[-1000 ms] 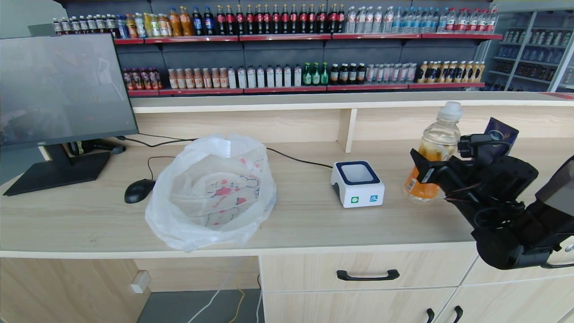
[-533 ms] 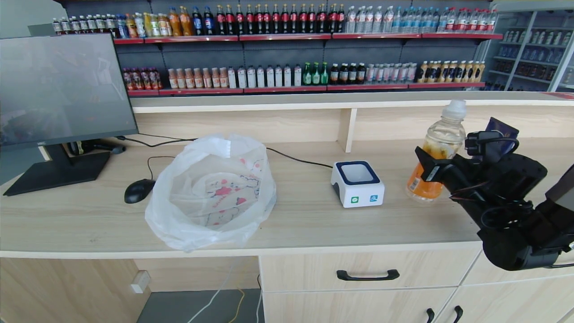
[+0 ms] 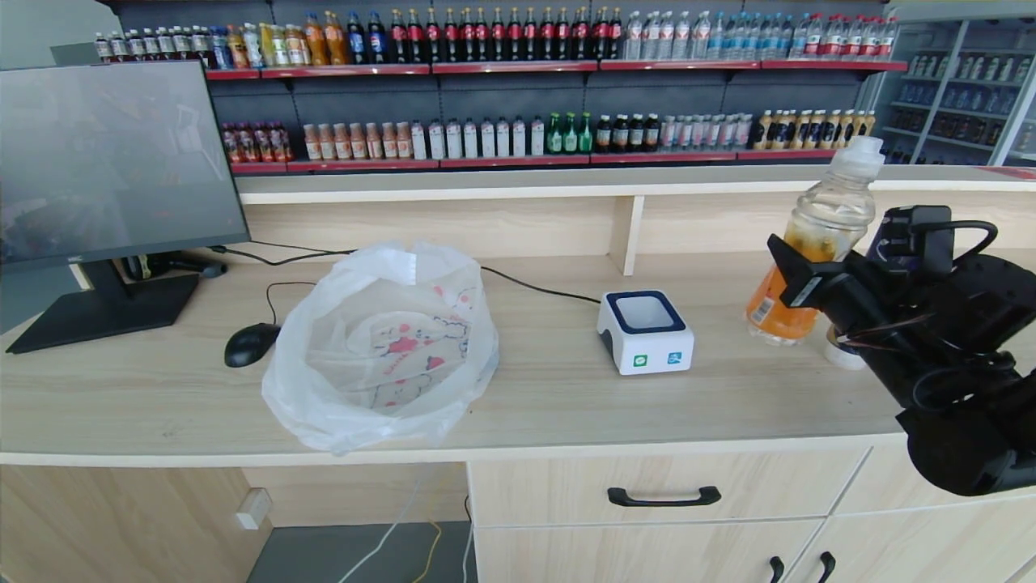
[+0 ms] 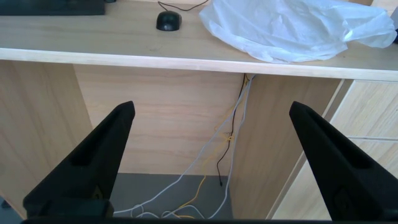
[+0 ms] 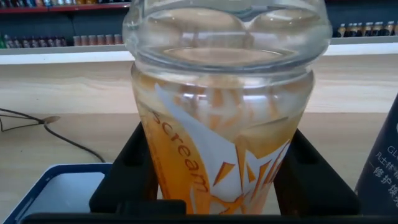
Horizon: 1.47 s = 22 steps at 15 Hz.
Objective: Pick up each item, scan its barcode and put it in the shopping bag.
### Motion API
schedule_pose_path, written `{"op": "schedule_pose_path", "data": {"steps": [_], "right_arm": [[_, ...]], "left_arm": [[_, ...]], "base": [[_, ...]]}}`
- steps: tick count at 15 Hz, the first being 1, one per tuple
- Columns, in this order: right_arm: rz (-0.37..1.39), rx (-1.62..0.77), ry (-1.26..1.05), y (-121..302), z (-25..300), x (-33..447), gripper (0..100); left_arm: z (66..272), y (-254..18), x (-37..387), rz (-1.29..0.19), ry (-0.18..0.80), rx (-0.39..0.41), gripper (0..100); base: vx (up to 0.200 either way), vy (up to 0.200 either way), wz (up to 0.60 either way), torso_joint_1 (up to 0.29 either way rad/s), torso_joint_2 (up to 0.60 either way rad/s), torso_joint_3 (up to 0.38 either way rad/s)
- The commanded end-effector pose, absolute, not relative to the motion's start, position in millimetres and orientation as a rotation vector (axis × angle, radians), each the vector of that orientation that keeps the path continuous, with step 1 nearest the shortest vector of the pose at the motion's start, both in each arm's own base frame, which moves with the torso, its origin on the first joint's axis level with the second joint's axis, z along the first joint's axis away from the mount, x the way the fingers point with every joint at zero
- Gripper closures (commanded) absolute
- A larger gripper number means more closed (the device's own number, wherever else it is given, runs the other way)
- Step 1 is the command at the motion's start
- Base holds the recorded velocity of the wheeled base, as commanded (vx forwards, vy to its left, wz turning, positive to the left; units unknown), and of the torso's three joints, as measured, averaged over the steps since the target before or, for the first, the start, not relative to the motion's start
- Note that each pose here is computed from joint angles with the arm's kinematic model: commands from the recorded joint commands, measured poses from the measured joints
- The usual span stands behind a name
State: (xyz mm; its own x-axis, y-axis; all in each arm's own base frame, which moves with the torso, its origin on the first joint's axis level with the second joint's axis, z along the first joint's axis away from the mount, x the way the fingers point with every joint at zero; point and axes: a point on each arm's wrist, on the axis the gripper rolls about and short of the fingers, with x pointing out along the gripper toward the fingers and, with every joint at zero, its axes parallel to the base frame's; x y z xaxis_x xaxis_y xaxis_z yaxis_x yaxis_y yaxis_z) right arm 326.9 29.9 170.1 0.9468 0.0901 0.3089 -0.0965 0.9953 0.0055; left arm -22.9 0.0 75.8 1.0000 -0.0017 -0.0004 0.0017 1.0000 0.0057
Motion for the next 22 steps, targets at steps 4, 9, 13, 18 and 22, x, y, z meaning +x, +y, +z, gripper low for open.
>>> {"op": "schedule_pose_path", "data": {"steps": [4, 9, 13, 18, 22], "right_arm": [[0.127, 0.030, -0.400, 35, 204, 282, 100], [0.136, 0.033, -0.419, 33, 213, 248, 100], [0.148, 0.034, -0.424, 33, 214, 225, 100], [0.156, 0.034, -0.418, 31, 211, 201, 100], [0.157, 0.037, -0.415, 28, 208, 180, 100]], "left_arm": [[76, 0, -23, -0.002, 0.000, 0.006, 0], [76, 0, -23, -0.002, 0.000, 0.006, 0], [76, 0, -23, -0.002, 0.000, 0.006, 0], [76, 0, -23, -0.002, 0.000, 0.006, 0], [76, 0, -23, -0.002, 0.000, 0.006, 0]], "base": [[0.000, 0.000, 0.00, 0.000, 0.00, 0.000], [0.000, 0.000, 0.00, 0.000, 0.00, 0.000], [0.000, 0.000, 0.00, 0.000, 0.00, 0.000], [0.000, 0.000, 0.00, 0.000, 0.00, 0.000], [0.000, 0.000, 0.00, 0.000, 0.00, 0.000]]}}
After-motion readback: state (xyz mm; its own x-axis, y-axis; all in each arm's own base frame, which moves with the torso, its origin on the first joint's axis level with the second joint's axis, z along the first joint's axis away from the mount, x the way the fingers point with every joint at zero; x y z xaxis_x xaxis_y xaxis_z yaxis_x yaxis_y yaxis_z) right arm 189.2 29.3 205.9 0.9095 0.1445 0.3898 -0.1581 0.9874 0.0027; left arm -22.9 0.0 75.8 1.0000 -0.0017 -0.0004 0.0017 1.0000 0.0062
